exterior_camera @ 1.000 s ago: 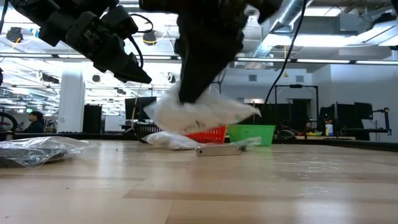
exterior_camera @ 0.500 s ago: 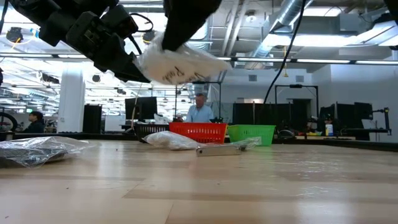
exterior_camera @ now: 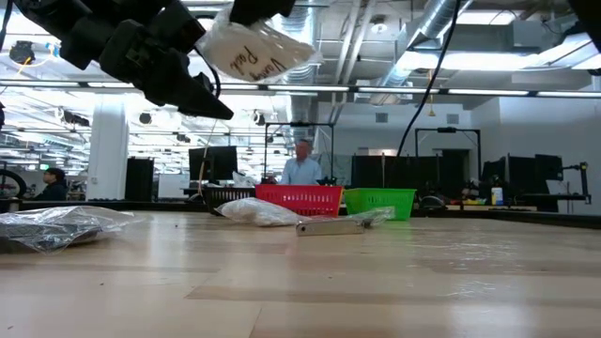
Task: Pick & Place Travel size toiletries
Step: Put the cotton pack into the black bin
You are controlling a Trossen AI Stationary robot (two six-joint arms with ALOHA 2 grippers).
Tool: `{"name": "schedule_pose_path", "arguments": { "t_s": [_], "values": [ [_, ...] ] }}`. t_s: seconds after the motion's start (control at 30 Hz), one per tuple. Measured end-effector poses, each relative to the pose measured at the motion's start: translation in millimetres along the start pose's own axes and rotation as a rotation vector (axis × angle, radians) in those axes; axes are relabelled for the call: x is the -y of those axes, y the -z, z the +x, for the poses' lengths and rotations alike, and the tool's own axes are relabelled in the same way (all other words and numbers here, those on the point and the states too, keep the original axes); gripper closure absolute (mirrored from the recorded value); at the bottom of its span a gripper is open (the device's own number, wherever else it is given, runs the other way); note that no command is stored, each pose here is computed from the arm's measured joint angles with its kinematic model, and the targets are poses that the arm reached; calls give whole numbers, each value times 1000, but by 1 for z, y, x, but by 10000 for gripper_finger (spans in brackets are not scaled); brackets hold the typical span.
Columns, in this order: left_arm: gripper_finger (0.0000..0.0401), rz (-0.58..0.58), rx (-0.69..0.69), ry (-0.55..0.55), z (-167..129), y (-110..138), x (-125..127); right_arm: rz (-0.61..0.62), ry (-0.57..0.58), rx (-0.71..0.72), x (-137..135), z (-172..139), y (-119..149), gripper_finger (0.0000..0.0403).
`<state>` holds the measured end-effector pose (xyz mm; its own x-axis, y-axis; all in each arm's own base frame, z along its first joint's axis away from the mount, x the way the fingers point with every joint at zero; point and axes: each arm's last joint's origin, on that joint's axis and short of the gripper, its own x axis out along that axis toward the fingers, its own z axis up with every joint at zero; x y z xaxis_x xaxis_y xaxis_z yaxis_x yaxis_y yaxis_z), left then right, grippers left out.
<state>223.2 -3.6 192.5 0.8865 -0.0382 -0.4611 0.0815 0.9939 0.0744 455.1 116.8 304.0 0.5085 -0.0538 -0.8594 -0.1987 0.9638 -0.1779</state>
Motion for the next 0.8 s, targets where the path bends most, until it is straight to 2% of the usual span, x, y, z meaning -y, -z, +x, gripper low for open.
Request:
{"name": "schedule_pose_path", "arguments": {
  "t_s": [0.2,0.37,0.5,0.7,0.8],
  "values": [
    [265,123,42,32,0,-4,8,14,8,15,8,-4,-2,378],
    [265,240,90,64,-1,-9,18,22,13,9,13,-4,-2,367],
    [265,259,109,57,-1,-11,20,23,13,10,13,-4,-2,370],
    [265,283,107,-33,-1,-12,17,28,13,36,13,-4,-4,382],
    [259,311,125,-27,-1,-14,19,33,15,35,15,-4,-4,375]
  ]
}}
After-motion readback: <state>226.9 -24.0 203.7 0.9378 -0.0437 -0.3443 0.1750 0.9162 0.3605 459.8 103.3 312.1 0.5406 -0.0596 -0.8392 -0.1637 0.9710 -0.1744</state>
